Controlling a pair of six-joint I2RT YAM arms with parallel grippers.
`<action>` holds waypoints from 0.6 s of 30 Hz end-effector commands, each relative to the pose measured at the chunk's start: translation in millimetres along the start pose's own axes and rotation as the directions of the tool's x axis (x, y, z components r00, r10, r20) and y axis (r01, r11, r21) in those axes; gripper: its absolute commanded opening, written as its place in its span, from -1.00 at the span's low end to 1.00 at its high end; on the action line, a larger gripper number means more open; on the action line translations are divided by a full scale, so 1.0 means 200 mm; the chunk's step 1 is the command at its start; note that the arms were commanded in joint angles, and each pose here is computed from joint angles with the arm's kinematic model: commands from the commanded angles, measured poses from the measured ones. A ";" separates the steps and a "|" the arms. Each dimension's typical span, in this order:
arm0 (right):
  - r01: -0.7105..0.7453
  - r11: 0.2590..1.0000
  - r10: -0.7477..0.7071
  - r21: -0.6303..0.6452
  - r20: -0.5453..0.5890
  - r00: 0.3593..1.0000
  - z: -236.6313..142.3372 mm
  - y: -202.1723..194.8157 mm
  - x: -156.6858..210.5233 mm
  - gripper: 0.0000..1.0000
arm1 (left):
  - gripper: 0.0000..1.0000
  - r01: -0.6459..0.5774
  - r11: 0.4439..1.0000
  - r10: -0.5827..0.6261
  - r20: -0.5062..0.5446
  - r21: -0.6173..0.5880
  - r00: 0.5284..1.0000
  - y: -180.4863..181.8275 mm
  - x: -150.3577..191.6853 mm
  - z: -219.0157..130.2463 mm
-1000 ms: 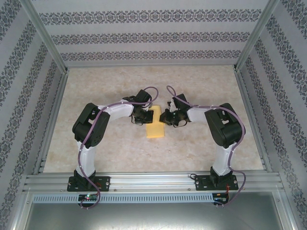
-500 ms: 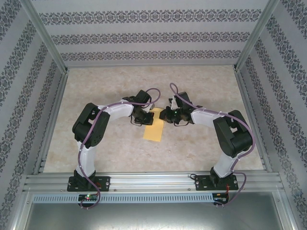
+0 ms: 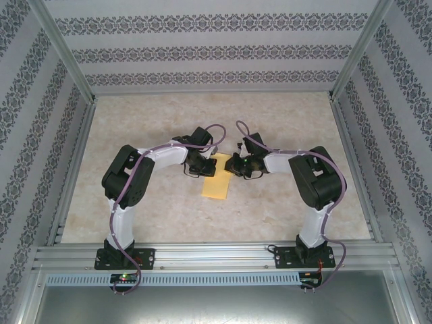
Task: Fold a paper plane with a square sheet of paper (pick it up from the middle)
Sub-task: Fold the square sheet of paper in half at the center of the table.
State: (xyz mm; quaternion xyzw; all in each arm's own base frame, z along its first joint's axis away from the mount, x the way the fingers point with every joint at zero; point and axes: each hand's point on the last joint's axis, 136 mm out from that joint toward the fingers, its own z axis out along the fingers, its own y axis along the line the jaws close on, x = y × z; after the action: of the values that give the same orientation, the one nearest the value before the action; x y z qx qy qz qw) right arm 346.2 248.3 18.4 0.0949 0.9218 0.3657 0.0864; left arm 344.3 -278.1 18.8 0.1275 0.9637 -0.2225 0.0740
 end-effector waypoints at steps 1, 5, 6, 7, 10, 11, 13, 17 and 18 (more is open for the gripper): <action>0.026 0.999 -0.027 0.030 0.023 0.999 -0.08 0.05 -0.03 -0.74 | -1.00 0.027 0.995 -0.040 -0.131 -0.099 0.991 0.14 0.19 0.04; 0.055 0.998 -0.055 0.010 0.053 0.997 -0.11 0.12 -0.09 -0.75 | -1.00 0.025 0.995 -0.036 -0.120 -0.096 0.992 0.13 0.19 0.04; 0.054 0.998 -0.054 0.011 0.053 0.997 -0.10 0.12 -0.10 -0.74 | -1.00 0.027 0.995 -0.037 -0.117 -0.093 0.992 0.13 0.19 0.04; 0.049 0.999 -0.049 0.010 0.051 0.997 -0.09 0.12 -0.10 -0.75 | -1.00 0.028 0.995 -0.038 -0.118 -0.092 0.992 0.13 0.19 0.04; 0.040 0.999 -0.040 -0.001 0.036 0.999 -0.04 0.12 -0.11 -0.75 | -1.00 0.030 0.995 -0.041 -0.122 -0.092 0.992 0.13 0.19 0.05; 0.036 0.999 -0.036 0.005 0.035 0.999 -0.03 0.10 -0.11 -0.75 | -1.00 0.032 0.996 -0.042 -0.124 -0.087 0.991 0.13 0.19 0.05; 0.025 1.000 -0.025 0.017 0.026 0.999 0.00 0.07 -0.10 -0.75 | -1.00 0.028 0.996 -0.039 -0.128 -0.088 0.991 0.13 0.18 0.05; 0.001 0.997 -0.001 0.073 0.002 1.000 0.03 -0.04 -0.06 -0.76 | -1.00 0.030 0.995 -0.042 -0.125 -0.092 0.991 0.13 0.19 0.04; -0.004 0.996 0.006 0.087 -0.014 1.000 0.05 -0.07 -0.04 -0.75 | -1.00 0.031 0.995 -0.042 -0.123 -0.093 0.992 0.13 0.19 0.04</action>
State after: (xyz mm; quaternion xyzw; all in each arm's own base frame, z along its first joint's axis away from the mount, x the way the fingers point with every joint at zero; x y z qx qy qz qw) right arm 363.0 250.9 24.0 0.0962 0.9264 0.3521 0.0921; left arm 343.4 -277.5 18.6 0.1272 0.9639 -0.2222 0.0734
